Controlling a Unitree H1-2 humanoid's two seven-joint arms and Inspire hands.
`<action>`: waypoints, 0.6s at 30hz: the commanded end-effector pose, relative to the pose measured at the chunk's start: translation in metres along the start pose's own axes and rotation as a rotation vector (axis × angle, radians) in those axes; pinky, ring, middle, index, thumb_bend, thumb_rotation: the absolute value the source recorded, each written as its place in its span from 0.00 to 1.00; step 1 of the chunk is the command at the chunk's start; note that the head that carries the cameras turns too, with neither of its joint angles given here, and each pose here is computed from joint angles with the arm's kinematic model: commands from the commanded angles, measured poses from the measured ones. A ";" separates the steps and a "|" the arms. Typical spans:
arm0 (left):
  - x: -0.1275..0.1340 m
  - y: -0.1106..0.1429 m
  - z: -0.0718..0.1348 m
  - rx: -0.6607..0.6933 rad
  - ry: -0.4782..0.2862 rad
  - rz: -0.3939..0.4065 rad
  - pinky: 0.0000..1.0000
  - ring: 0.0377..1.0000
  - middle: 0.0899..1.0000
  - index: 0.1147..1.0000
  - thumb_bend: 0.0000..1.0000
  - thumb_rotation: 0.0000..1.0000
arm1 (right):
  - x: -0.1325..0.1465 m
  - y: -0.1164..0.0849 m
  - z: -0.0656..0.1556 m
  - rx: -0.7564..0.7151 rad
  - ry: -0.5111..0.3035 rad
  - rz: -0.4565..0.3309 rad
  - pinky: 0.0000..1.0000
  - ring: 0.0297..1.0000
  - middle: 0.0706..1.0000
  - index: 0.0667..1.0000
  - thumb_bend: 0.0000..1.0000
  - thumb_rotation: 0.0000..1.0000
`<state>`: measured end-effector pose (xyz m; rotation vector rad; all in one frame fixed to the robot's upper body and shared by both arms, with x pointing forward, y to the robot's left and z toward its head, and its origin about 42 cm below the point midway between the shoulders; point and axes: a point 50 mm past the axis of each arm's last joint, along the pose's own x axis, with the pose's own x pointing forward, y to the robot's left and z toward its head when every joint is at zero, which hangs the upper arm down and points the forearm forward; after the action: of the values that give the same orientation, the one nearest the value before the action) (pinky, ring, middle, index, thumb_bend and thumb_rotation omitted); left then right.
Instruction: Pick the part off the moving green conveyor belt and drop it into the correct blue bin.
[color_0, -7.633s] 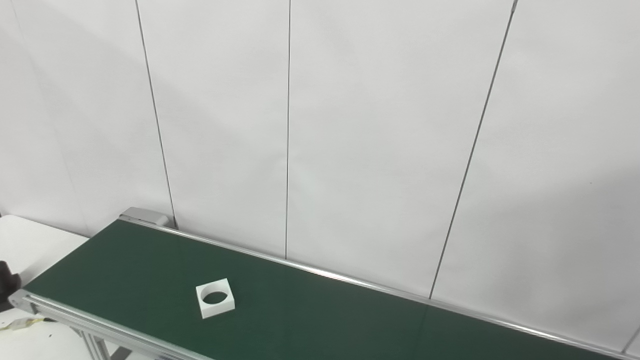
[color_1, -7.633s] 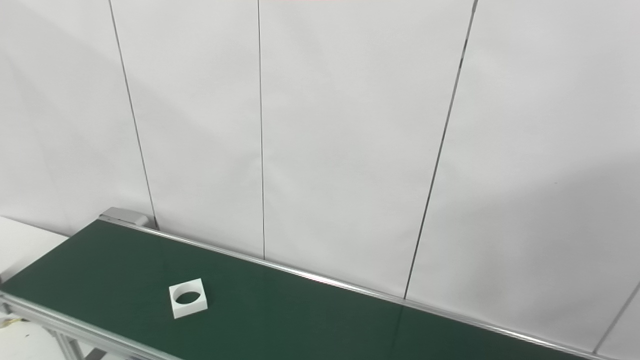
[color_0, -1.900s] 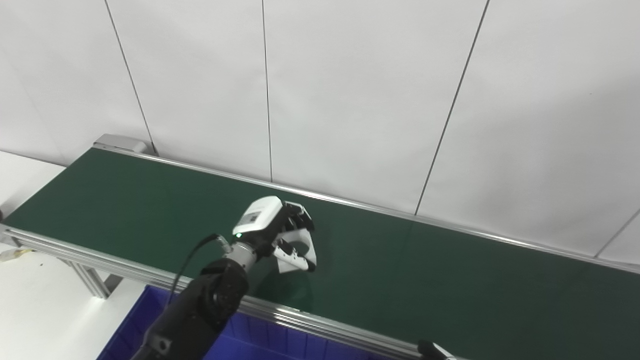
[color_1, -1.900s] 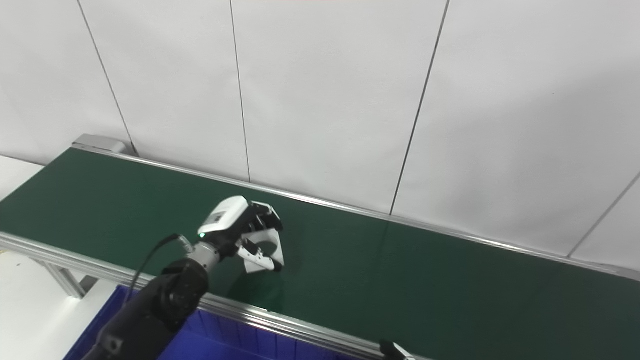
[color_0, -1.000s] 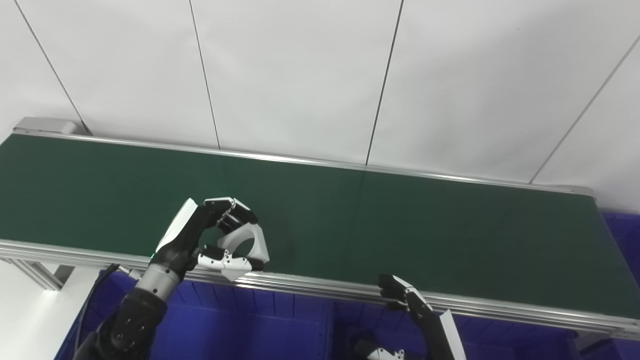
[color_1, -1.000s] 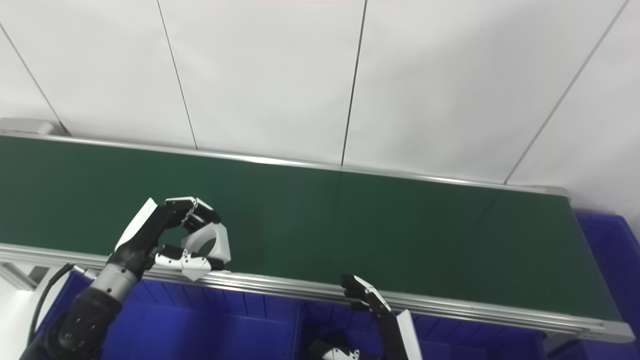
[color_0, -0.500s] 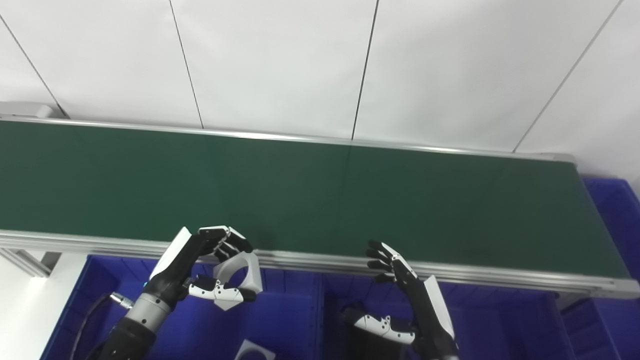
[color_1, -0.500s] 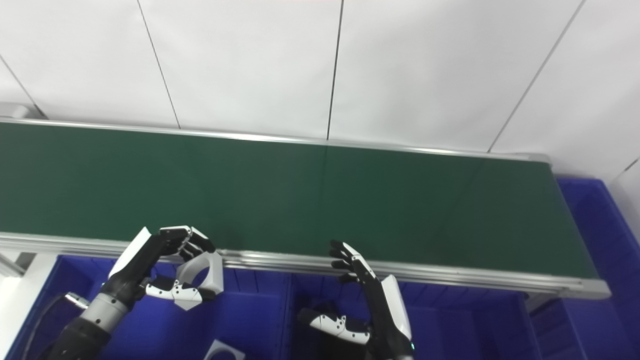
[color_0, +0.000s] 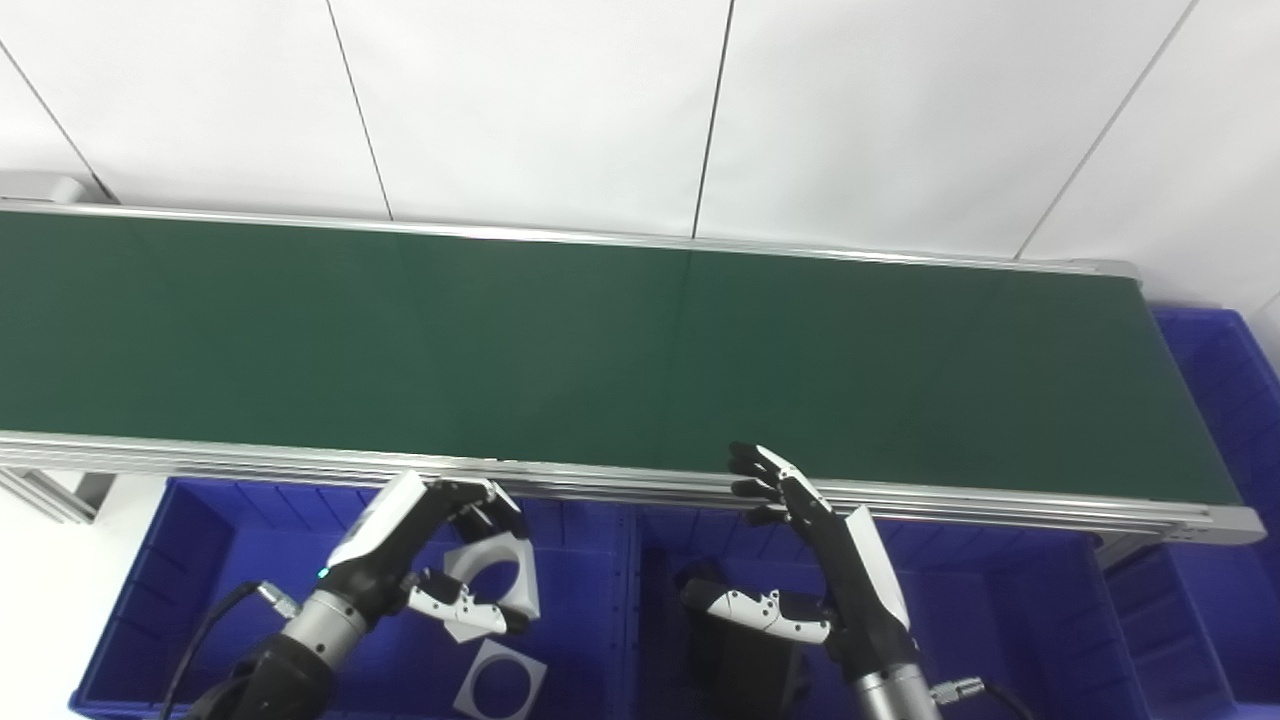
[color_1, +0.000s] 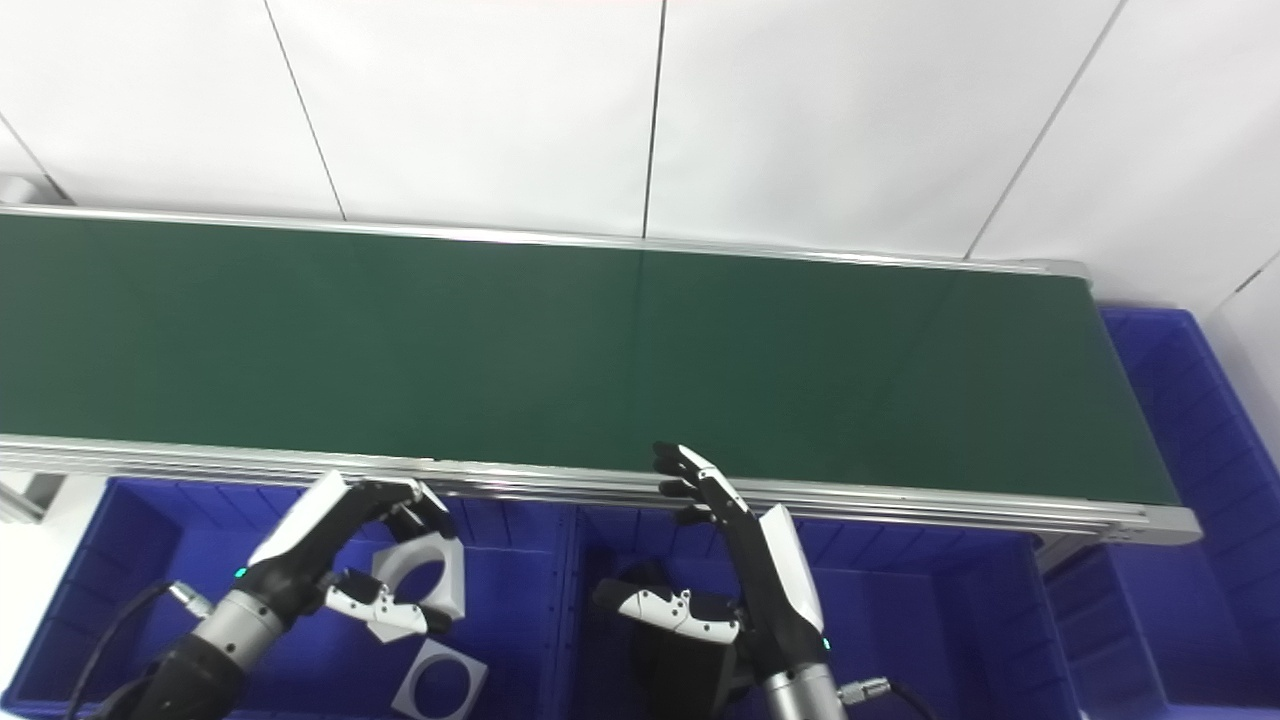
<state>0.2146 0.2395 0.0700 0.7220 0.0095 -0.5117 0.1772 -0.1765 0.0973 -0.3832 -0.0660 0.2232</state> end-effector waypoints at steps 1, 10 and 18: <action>0.002 0.010 0.007 0.063 -0.018 -0.002 0.47 0.40 0.43 0.47 0.50 0.00 | 0.003 -0.004 0.012 0.002 -0.028 -0.021 0.67 0.77 0.81 0.83 0.73 0.34; 0.005 0.006 0.011 0.190 0.058 -0.097 0.49 0.50 0.57 0.46 0.50 0.02 | 0.001 -0.006 0.013 -0.015 -0.018 -0.015 0.67 0.77 0.81 0.83 0.74 0.37; 0.007 0.007 0.014 0.297 0.067 -0.166 0.71 0.82 0.87 0.82 0.80 0.17 | 0.000 -0.006 0.014 -0.019 -0.004 -0.006 0.67 0.77 0.81 0.83 0.73 0.36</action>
<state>0.2130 0.2307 0.0715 1.0046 0.1027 -0.6601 0.1750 -0.1789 0.1024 -0.4058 -0.0280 0.2186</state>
